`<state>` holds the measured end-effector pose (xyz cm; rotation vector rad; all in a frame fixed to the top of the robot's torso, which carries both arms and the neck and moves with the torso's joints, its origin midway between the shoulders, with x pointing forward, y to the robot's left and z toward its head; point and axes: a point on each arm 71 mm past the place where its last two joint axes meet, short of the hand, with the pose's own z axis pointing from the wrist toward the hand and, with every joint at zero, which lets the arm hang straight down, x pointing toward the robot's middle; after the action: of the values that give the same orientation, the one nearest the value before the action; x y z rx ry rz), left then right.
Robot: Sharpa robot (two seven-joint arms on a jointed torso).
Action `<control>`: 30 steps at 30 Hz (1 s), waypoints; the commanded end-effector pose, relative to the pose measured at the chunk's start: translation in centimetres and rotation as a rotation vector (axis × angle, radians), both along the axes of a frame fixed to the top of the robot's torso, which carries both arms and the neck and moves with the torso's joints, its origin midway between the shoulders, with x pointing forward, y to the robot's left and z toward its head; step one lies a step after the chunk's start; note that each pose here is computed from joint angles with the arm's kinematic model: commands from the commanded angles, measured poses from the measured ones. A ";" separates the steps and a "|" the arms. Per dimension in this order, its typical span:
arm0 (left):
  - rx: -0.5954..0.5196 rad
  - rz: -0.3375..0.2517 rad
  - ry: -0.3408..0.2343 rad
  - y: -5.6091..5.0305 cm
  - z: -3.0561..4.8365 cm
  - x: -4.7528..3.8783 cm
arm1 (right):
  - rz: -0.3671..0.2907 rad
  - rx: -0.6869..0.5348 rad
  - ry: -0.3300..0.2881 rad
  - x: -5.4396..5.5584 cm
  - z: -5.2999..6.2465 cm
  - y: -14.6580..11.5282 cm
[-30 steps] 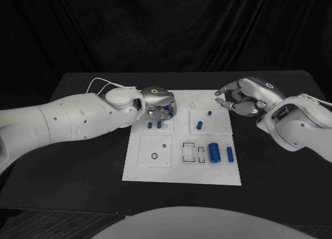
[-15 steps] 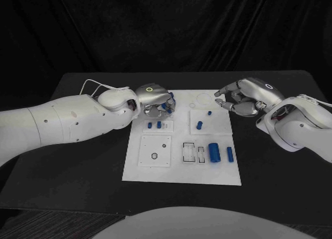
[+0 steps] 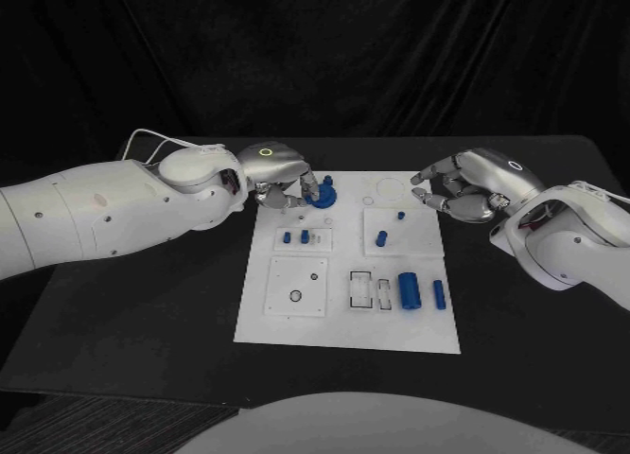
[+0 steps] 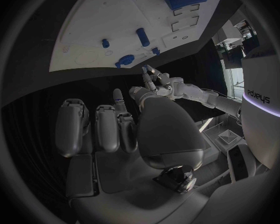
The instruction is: Assemble the parts on the task board
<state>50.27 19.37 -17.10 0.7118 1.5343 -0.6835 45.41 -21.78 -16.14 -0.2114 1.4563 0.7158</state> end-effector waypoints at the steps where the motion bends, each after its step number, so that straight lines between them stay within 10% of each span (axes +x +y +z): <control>1: 0.038 -0.004 0.074 0.2 -0.27 -0.20 | -0.001 -0.005 0.005 0.0 -0.1 -0.1; 30: 0.050 0.031 0.091 0.2 -1.42 0.27 | -0.001 -0.015 0.022 0.0 -0.4 0.0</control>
<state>50.53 19.70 -18.48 0.7124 1.6538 -0.6593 45.43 -21.83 -16.41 -0.2149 1.4739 0.7127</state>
